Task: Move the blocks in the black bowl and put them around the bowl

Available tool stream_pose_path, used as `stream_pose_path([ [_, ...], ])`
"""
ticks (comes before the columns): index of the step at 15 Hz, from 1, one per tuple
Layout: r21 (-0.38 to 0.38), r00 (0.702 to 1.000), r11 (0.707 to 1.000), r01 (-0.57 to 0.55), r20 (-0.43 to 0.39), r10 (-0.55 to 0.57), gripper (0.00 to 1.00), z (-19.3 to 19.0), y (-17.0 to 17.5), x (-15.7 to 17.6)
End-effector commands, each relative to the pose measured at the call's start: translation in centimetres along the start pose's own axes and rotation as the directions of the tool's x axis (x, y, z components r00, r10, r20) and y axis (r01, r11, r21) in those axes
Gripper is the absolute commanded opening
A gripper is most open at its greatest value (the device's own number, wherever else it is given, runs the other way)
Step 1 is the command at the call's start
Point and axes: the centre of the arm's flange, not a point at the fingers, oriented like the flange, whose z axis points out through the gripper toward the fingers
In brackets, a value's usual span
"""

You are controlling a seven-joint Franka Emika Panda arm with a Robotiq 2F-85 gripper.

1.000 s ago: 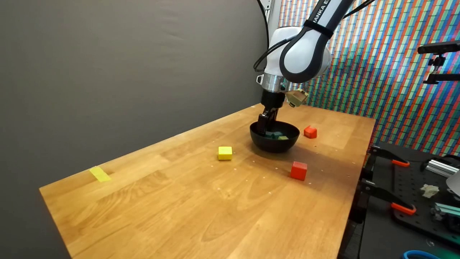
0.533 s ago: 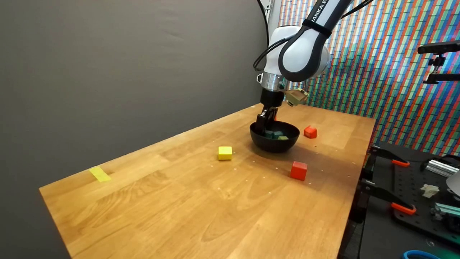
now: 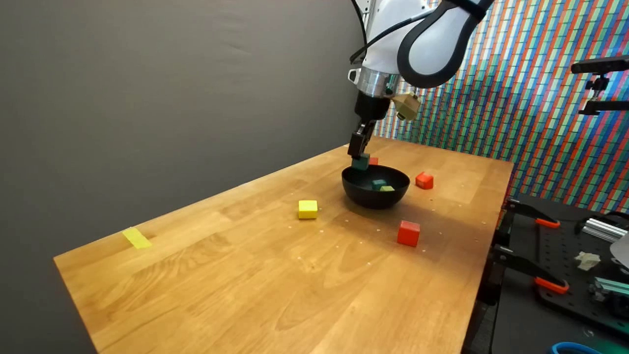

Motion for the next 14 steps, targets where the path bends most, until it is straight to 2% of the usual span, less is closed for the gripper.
stream_pose_path([
  [1, -0.091, 0.982, 0.983, 0.158, -0.092, -0.166, 0.15, -4.4, -2.5, 0.3],
  [4, -0.145, 0.937, 0.951, 0.272, -0.186, -0.296, 0.15, -3.3, -3.0, 3.1],
  [8, -0.203, 0.893, 0.915, 0.348, -0.226, -0.389, 0.15, -0.6, -2.1, 7.3],
  [10, -0.206, 0.894, 0.914, 0.349, -0.218, -0.390, 0.15, 1.1, -1.0, 10.0],
  [14, -0.125, 0.904, 0.924, 0.361, -0.199, -0.379, 0.15, 5.6, -1.6, 12.2],
])
